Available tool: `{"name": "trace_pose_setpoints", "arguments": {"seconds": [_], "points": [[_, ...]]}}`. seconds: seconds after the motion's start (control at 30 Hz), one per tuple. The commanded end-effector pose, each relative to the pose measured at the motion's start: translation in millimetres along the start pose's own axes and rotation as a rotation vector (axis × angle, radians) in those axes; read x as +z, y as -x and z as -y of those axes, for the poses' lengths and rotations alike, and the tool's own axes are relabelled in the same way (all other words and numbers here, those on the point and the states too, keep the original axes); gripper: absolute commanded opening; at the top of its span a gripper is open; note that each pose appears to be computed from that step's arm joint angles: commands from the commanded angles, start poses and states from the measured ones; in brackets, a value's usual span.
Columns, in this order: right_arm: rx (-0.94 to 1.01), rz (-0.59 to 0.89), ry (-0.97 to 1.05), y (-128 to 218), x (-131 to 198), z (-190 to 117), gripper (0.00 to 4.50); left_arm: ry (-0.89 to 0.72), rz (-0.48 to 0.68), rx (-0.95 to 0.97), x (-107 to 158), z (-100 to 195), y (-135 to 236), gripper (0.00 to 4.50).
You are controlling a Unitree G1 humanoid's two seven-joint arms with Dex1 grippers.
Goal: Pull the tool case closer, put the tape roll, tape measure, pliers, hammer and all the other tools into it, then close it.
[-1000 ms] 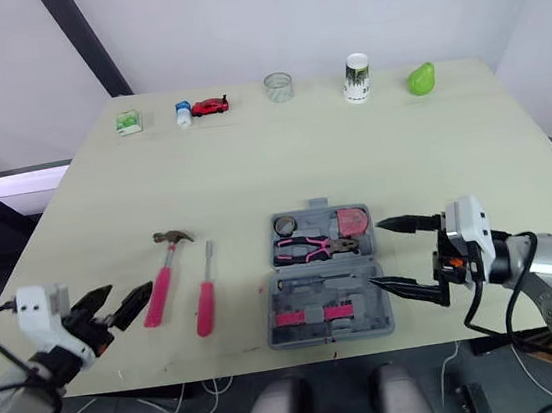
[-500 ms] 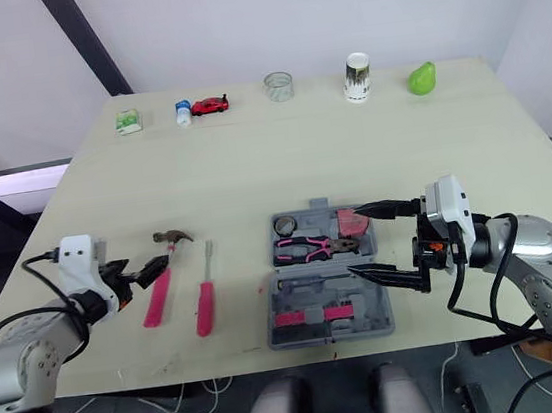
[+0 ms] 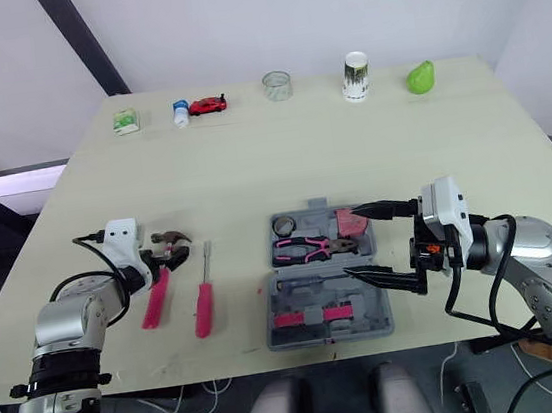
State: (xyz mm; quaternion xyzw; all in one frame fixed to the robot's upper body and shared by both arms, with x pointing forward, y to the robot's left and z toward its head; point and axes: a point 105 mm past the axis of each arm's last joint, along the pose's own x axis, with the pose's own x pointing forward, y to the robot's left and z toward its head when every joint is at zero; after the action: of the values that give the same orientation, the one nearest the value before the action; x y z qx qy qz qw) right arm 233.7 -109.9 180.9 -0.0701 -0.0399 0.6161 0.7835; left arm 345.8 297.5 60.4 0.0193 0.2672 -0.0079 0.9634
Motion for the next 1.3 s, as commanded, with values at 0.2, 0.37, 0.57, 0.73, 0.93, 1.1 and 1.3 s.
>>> {"name": "trace_pose_setpoints", "arguments": {"seconds": [0.2,0.37,0.57,0.73,0.93,1.1,1.3], "points": [[-0.002,0.012,0.040,1,10,-3,4.50,-0.021,0.030,-0.002,7,4,-7,2.73],[-0.003,0.010,0.038,0,8,-3,4.50,-0.021,0.028,0.003,5,1,-7,0.64],[-0.001,0.010,0.034,0,7,-2,4.50,-0.012,0.055,0.004,6,-2,-6,0.04],[-0.004,0.029,0.039,0,8,1,4.50,0.010,0.124,0.000,12,-9,3,0.04],[0.005,0.063,0.044,-2,13,2,4.50,0.028,0.242,-0.096,28,-6,28,0.04],[0.010,0.077,0.053,-2,17,2,4.50,0.006,0.345,-0.283,53,12,63,0.04],[0.002,0.050,0.052,11,18,4,4.50,-0.264,0.322,-0.591,65,73,102,0.04]]}}
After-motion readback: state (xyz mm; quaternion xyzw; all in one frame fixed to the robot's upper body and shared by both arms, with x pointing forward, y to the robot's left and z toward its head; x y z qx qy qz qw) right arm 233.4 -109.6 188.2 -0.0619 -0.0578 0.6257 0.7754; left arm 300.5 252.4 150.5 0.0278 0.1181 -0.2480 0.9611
